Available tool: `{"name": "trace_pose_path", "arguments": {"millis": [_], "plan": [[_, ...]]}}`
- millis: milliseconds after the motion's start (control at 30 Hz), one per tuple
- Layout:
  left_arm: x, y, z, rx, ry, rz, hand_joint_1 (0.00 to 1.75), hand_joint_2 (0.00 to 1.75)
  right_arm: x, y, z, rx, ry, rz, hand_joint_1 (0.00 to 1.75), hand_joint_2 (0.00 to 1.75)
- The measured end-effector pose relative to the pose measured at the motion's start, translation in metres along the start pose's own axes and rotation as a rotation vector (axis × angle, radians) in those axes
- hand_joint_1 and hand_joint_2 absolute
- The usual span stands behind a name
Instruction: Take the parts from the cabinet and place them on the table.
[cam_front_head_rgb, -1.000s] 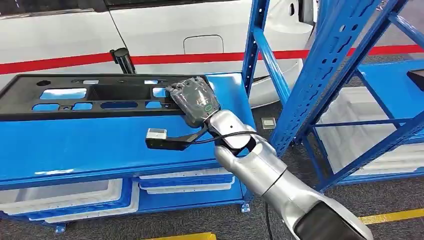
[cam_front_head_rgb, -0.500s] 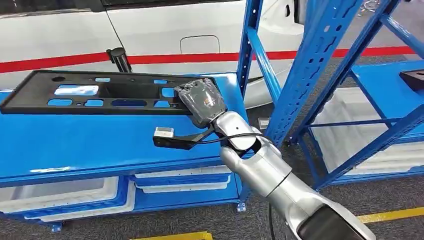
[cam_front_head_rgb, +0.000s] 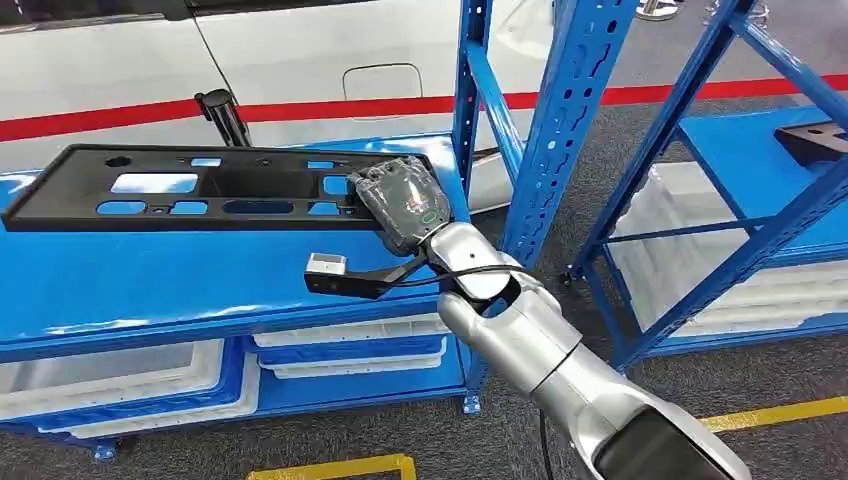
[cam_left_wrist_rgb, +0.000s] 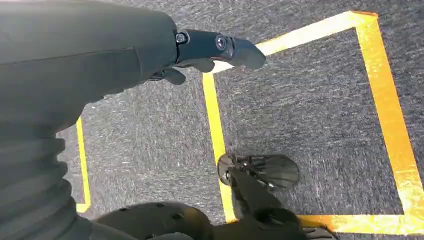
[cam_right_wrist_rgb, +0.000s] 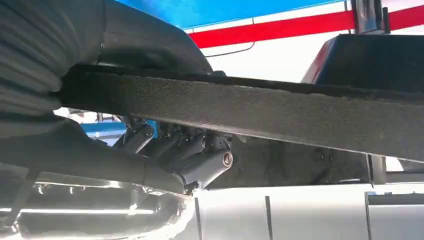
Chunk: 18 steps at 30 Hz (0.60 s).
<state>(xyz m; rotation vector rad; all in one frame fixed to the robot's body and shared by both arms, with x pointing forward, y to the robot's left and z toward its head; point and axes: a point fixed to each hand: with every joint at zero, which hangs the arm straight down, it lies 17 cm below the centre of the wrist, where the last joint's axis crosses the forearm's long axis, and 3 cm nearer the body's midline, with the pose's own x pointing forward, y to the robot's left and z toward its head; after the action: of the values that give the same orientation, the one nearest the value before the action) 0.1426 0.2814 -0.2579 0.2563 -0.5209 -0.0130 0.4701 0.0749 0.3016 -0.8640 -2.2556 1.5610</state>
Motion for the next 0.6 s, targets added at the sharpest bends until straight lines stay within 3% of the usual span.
{"name": "trace_pose_path", "arguments": {"millis": [600], "plan": [[0.0038,-0.0086,0.0014,-0.018,-0.011,-0.016,0.00,1.75,-0.0089,0.0036,0.0049,0.009,0.022,0.007,1.75,1.75]]}}
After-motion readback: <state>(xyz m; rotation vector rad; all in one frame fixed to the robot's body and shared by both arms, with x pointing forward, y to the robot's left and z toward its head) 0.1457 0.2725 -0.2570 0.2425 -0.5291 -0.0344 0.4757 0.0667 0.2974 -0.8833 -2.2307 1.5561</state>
